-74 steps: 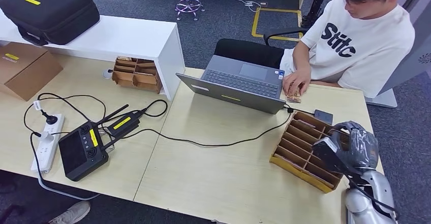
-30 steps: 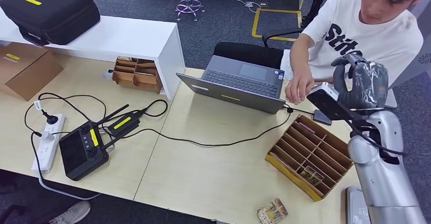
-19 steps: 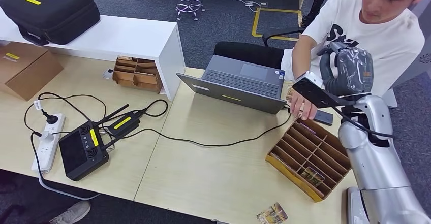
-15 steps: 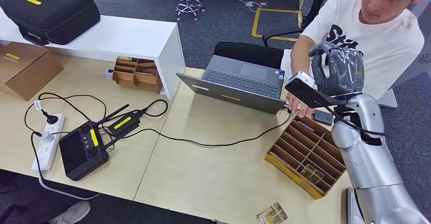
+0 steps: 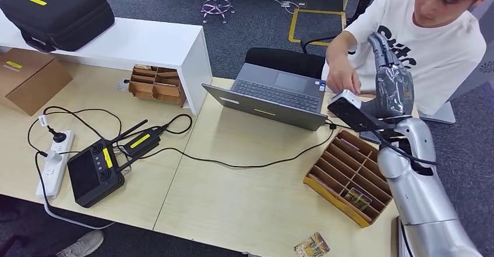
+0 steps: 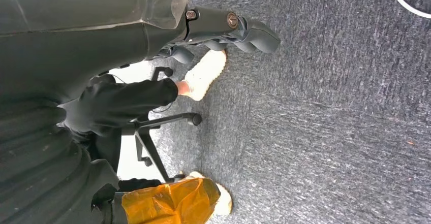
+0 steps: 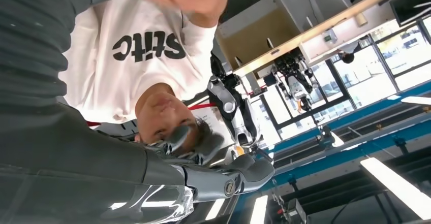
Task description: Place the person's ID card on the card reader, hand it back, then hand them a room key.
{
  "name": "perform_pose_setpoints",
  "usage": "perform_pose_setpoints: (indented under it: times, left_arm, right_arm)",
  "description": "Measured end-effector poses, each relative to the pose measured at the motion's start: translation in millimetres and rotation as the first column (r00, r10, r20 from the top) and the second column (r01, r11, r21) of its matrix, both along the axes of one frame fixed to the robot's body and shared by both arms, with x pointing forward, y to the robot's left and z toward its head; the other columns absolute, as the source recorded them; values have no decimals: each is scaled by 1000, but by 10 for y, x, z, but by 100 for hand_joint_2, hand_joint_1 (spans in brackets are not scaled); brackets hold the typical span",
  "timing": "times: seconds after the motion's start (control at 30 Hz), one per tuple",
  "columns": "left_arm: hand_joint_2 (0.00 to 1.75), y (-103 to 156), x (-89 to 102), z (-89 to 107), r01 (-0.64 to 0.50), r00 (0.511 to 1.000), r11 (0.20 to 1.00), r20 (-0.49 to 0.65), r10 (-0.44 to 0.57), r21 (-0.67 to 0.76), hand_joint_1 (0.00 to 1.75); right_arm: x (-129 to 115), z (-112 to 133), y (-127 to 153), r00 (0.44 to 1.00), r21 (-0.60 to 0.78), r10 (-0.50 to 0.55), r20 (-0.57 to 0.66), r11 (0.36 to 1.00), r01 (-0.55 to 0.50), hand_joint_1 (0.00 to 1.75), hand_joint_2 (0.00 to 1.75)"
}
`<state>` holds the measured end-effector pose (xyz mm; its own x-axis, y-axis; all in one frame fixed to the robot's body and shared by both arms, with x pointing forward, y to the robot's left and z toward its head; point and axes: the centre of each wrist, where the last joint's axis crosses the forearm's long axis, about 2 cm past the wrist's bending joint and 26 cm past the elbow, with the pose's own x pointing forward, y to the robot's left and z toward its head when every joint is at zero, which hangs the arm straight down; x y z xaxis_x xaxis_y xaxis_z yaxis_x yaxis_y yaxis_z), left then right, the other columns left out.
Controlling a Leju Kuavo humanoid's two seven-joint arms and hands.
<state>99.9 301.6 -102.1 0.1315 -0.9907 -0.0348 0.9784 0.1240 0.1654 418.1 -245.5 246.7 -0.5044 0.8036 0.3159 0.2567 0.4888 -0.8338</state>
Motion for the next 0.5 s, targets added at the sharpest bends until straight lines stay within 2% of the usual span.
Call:
perform_pose_setpoints:
  times: [0.5]
  left_arm:
    - [175,25,-86,-18,7,1000,1000,1,-7,7,0]
  right_arm:
    - [-196,-118,-202,999,48,-11,32,999,10,0,175]
